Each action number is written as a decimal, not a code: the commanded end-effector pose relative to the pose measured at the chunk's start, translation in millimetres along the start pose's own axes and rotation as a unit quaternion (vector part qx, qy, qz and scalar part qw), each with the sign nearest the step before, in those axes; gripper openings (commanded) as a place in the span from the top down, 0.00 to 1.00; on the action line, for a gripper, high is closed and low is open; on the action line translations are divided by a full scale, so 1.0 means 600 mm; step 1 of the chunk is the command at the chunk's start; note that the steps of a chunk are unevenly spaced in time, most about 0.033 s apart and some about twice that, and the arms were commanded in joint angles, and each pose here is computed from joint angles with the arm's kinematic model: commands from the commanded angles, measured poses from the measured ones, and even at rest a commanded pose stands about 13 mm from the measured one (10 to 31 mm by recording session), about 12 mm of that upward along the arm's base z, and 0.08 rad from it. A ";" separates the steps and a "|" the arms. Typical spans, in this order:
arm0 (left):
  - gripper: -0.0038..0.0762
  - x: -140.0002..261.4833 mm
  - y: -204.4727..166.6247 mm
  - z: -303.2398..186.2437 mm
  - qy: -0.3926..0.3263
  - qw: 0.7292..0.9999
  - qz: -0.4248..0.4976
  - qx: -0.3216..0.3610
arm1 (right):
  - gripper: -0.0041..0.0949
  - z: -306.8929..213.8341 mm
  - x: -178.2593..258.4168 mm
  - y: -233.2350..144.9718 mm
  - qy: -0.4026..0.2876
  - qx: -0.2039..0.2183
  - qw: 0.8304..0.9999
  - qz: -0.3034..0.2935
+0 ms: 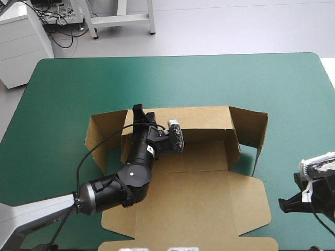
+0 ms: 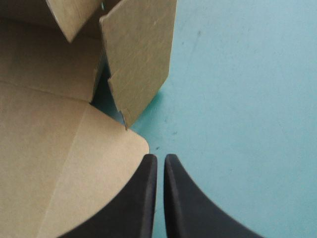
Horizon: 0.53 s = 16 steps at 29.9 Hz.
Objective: Fold the box
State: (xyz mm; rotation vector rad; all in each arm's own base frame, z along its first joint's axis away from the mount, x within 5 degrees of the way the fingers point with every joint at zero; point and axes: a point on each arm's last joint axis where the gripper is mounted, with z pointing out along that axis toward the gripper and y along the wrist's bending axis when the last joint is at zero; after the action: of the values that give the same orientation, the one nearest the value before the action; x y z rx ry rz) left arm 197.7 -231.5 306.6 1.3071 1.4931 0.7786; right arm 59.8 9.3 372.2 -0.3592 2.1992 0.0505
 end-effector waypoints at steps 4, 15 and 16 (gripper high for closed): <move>0.99 0.001 0.031 -0.017 -0.006 0.999 -0.031 -0.030 | 0.54 -0.088 -0.069 -0.026 -0.140 0.033 0.990 0.001; 0.99 0.001 0.031 -0.017 -0.007 0.999 -0.031 -0.029 | 0.15 -0.146 -0.157 -0.038 -0.215 0.048 0.975 0.011; 0.99 0.001 0.031 -0.017 -0.007 0.999 -0.031 -0.029 | 0.15 -0.139 -0.166 -0.037 -0.210 0.050 0.976 0.008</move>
State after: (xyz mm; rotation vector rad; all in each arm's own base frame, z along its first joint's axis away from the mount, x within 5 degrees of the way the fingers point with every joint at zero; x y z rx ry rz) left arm 197.6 -231.4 306.1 1.3075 1.4967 0.7770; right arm 38.8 -10.2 487.0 -0.2374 1.8355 0.0556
